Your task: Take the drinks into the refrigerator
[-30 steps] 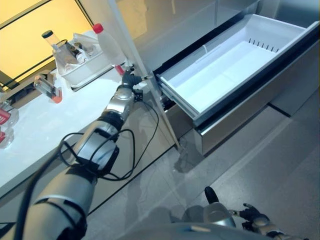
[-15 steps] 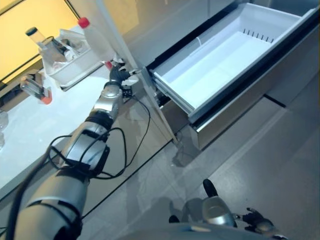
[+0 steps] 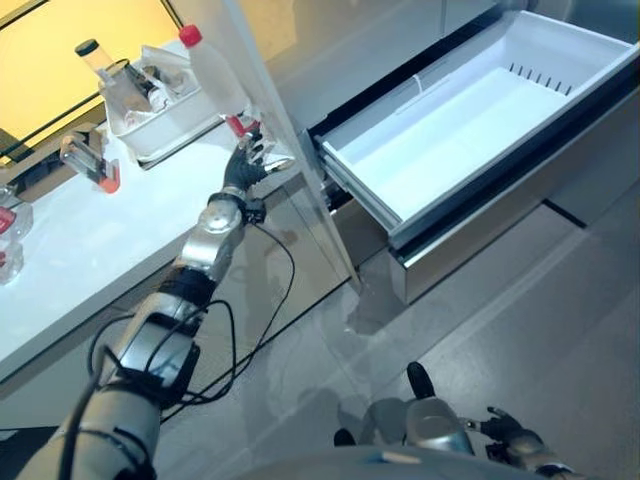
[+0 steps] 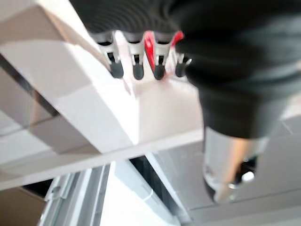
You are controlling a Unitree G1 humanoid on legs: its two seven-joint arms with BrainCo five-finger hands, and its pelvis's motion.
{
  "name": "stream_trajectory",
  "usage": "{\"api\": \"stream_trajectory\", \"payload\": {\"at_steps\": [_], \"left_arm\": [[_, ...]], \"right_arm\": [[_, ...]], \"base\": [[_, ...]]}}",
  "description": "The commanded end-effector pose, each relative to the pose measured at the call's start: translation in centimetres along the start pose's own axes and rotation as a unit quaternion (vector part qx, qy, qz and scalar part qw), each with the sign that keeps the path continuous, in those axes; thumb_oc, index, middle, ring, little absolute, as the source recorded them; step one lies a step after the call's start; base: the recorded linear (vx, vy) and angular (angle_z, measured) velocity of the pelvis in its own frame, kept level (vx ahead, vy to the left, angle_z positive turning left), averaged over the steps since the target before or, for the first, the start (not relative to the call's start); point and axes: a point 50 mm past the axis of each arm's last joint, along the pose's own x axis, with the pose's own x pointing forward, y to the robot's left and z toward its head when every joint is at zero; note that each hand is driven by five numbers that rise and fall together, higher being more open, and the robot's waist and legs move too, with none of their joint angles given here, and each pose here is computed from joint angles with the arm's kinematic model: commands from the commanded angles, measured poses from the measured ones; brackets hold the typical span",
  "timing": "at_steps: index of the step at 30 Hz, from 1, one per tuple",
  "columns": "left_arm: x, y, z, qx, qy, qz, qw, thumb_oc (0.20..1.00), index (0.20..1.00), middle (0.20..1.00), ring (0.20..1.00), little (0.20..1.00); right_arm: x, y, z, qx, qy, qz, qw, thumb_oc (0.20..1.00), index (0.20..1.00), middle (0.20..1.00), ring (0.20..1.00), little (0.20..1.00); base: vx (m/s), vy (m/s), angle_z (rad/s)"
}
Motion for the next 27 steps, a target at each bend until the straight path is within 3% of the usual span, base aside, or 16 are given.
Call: {"api": "stream_trajectory", "payload": {"at_steps": [1, 20, 27], "left_arm": [[-1.4, 4.3, -2.4, 0.013, 0.045, 0.067, 0.997, 1.0, 1.0, 1.0, 1.0, 1.0], [-0.2, 11.0, 0.6, 0.06, 0.055, 0.196, 0.977, 1.0, 1.0, 1.0, 1.0, 1.0], [0.0, 10.4, 0.9, 0.035, 0.043, 0.195, 0.979, 1.0, 1.0, 1.0, 1.0, 1.0]], "right_arm": [[-0.3, 1.8, -1.4, -0.004, 0.01, 0.026, 1.0, 1.0, 1.0, 1.0, 1.0, 1.0], [-0.5, 2.1, -2.4, -0.02, 0.021, 0.035, 0.999, 1.0, 1.0, 1.0, 1.0, 1.0], [-0.3, 1.8, -1.7, -0.008, 0.018, 0.032, 0.999, 1.0, 1.0, 1.0, 1.0, 1.0]], "base": [[-0.01, -0.01, 0.05], [0.0, 0.0, 0.0], [0.0, -0.002, 0.0]]}}
